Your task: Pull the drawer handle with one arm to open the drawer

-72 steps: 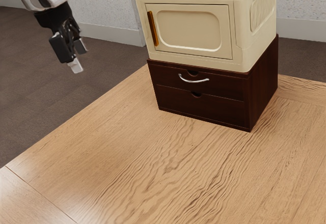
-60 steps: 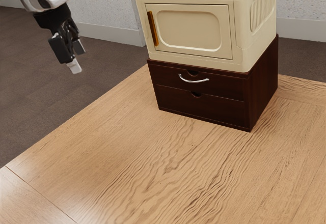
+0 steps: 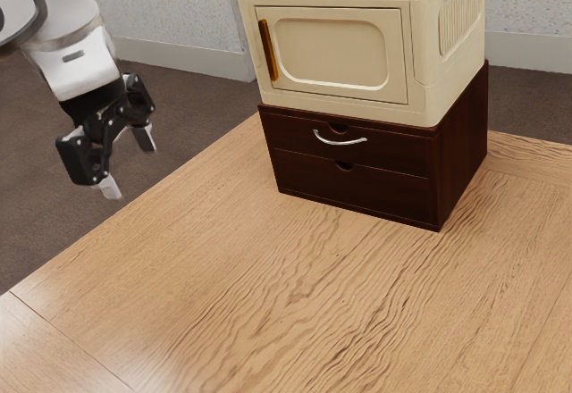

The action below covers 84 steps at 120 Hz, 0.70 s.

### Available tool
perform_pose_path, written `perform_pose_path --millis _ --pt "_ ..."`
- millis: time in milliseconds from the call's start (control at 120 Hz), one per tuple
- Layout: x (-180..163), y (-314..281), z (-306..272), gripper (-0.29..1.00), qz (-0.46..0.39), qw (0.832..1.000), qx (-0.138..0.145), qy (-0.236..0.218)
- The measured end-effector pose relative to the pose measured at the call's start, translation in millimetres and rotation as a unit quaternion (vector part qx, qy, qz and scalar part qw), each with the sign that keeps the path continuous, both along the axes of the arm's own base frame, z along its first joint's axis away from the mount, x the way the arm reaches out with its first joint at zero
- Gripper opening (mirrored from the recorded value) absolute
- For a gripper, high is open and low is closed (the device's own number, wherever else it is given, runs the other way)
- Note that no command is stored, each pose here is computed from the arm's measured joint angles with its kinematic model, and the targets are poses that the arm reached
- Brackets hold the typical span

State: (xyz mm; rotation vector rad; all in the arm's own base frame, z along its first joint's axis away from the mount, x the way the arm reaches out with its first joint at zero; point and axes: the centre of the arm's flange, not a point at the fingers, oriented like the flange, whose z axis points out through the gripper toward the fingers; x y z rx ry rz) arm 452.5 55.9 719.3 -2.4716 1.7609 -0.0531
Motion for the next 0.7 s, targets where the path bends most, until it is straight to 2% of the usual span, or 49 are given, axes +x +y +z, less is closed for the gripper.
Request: perform_pose_path --millis 142,267,350,475,700 --pt "31.0 -5.5 -25.1 0.7 -0.095 0.995 0.018 -0.021" --pt "64.7 -11.0 -48.7 0.7 -0.158 0.986 -0.004 -0.051" --pt "80.2 -15.3 -58.1 0.7 -0.187 0.98 -0.009 -0.064" --pt "86.6 -18.3 -55.9 0.7 -0.203 0.975 -0.01 -0.086" --pt "122.1 -14.8 -55.5 0.67 -0.197 0.975 -0.007 -0.106"
